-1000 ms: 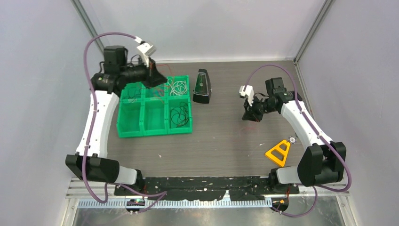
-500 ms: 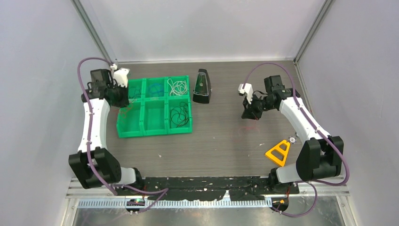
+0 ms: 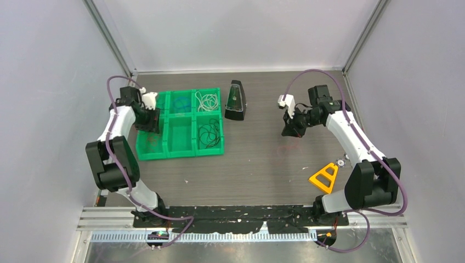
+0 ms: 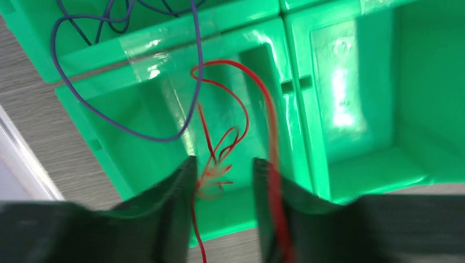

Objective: Untangle the cables

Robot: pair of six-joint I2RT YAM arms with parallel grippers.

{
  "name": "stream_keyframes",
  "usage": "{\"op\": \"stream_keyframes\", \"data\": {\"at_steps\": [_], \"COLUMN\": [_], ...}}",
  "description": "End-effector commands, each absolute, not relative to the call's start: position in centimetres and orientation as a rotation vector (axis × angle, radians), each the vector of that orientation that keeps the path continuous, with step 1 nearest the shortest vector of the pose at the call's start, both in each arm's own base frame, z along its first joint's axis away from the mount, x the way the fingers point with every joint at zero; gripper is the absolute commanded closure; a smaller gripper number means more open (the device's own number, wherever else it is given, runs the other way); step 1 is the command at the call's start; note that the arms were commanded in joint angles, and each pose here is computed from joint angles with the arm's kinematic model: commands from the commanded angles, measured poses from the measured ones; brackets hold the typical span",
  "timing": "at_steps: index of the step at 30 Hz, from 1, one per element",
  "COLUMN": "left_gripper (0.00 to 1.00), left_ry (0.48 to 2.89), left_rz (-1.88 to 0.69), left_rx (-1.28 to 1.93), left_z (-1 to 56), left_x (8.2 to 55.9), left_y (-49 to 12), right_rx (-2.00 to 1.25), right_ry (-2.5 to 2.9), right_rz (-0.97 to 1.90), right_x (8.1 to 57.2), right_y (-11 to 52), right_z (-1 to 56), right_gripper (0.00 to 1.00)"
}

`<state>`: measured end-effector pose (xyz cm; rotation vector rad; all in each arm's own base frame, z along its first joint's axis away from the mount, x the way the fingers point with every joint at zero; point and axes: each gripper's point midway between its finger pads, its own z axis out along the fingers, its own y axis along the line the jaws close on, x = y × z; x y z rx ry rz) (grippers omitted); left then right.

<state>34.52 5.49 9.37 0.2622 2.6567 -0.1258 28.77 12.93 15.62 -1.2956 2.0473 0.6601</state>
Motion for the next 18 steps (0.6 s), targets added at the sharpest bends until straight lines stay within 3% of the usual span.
{"op": "stream_keyframes", "data": {"at_steps": [1,4,7,10,18], "left_gripper": [0.45,0.28,0.24,0.02,0.0], "left_ry": [2.533,2.491,2.41,2.295,1.876], "left_rz": [-0.168,-0.165,-0.204,-0.265,-0.511], "left_rx": [0.295,0.372,0.466,0.534,0.718], "left_z": [13.2,15.5,19.1,22.7,31.8], "left_x": [37.3,36.1,34.6,33.3,32.5], "left_y": [5.0,4.5,3.1,1.2,-8.1], "right_rx": [-1.28,-1.265,-1.211,-1.148,-1.072], "right_ry": [2.017,1.994,1.962,1.903,1.69], "right_rz": [0.649,0.671,0.707,0.764,0.904], "right_x": [29.9,29.9,30.2,30.2,29.5], "right_y": [13.2,13.7,14.4,15.6,19.9], "right_z": [17.6,18.6,20.2,22.8,31.0], "right_gripper": [0.95,0.95,0.95,0.95,0.95]}}
